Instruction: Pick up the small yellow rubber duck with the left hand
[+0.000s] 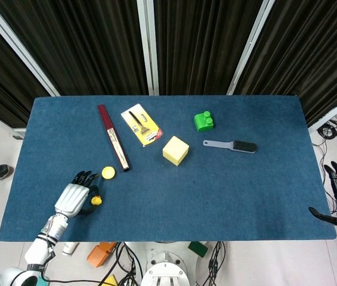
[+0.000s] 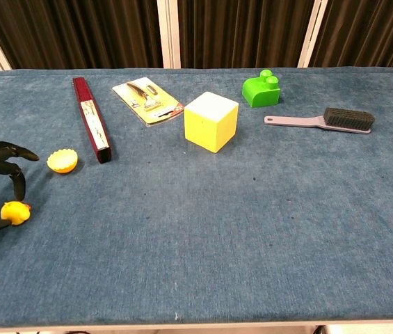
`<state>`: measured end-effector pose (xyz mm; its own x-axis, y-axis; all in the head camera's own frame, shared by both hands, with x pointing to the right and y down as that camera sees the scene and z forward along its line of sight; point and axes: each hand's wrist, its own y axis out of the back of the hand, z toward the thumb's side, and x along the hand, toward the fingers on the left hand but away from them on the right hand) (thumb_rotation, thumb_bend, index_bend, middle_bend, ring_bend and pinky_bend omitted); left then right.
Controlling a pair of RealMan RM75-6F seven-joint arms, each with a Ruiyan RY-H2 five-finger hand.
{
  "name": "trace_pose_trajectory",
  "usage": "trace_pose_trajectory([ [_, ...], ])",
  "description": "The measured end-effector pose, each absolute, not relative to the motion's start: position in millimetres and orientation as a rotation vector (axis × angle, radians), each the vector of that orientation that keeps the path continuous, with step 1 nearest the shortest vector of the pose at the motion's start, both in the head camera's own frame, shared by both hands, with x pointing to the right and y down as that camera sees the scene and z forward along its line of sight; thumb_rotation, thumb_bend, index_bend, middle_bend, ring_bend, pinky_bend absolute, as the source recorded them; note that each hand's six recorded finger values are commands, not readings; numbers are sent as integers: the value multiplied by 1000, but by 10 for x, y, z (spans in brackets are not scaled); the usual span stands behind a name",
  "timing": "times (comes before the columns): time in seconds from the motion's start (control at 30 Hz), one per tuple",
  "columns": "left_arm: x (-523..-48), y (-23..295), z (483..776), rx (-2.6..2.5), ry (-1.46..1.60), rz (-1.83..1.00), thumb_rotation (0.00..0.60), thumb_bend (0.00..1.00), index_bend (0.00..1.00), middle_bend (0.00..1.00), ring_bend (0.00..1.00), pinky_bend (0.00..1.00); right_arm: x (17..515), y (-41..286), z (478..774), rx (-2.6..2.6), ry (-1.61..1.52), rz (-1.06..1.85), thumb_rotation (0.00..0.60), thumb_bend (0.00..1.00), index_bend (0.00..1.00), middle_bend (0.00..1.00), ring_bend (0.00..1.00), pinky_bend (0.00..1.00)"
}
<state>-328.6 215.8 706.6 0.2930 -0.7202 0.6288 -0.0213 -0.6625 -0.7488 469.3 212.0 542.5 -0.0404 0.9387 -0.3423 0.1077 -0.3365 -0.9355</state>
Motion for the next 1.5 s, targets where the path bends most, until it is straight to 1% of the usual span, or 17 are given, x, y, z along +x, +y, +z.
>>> trace_pose_trajectory([
  [0.13,-3278,2139,7087,-1935,682,-1399,600,417,564,150,38,0,4687,2116,5421,-1512,-1143,1457,600,76,0,0,0,8],
  [0.2,-3281,2105,7069,-1923,693,-1387,600,429,566,151,39,0,4690,2115,5414,-1509,-1145,1457,600,76,0,0,0,8],
  [0.4,-3257,1871,6932,-1898,746,-1339,600,424,566,151,39,0,4689,2109,5415,-1509,-1145,1456,600,76,0,0,0,8],
  [0.57,-3103,1545,6852,-1888,786,-1280,600,420,566,151,35,0,4677,2101,5425,-1515,-1144,1451,600,76,0,0,0,8],
  [0.73,-2904,1327,6927,-1916,766,-1275,600,417,566,151,33,0,4711,2117,5412,-1508,-1152,1458,600,75,0,0,0,8],
  [0.93,-2797,1227,7064,-1922,731,-1322,600,405,563,151,32,0,4764,2144,5405,-1501,-1163,1468,600,76,0,0,0,8],
  [1.17,-2815,1213,7164,-1909,706,-1373,600,395,521,151,32,0,4784,2153,5422,-1505,-1168,1469,600,76,0,0,0,8],
  [1.5,-2854,1226,7199,-1893,669,-1414,600,372,336,133,13,0,4814,2176,5421,-1501,-1177,1473,600,76,0,0,0,8],
])
